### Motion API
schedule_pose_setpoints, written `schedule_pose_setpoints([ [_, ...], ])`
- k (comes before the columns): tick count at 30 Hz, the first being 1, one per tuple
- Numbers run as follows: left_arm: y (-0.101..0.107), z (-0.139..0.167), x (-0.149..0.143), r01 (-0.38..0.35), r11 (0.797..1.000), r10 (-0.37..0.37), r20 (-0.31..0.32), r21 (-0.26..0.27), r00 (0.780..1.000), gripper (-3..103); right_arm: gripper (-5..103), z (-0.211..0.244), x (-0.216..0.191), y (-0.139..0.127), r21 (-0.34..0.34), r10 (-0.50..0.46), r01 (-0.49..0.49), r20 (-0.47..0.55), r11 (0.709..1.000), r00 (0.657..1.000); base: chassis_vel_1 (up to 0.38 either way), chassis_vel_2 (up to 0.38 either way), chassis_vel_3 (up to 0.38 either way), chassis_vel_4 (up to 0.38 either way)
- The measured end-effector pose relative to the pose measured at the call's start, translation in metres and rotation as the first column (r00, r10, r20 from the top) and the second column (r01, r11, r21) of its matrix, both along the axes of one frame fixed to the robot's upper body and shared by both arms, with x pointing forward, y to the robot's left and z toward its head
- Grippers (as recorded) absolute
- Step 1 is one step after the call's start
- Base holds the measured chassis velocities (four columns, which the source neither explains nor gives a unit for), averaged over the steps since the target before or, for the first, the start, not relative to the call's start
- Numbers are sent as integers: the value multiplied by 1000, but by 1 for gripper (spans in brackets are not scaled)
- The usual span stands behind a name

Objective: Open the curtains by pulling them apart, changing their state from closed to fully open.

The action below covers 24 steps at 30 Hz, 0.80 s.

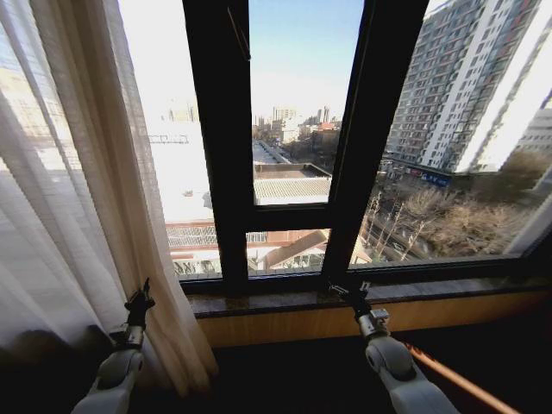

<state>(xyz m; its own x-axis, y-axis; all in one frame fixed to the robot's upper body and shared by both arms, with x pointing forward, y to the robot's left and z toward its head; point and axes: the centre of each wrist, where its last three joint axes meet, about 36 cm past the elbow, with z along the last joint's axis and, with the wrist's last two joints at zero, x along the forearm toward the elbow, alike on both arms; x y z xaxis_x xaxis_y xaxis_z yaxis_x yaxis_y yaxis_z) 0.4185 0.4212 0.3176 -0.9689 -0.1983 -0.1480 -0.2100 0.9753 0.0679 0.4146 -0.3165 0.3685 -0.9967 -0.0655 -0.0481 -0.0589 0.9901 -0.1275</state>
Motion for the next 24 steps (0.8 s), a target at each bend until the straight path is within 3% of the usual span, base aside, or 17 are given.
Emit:
schedule_pose_setpoints([
  [17,2,-2,-6,-5,1000,5,1,3,1000,0,100,0,0,0,0,0,0,0,1000,1000,391,309,-391,-304],
  [24,3,-2,-8,-6,1000,6,-1,7,1000,0,100,0,0,0,0,0,0,0,1000,1000,179,159,-200,-150],
])
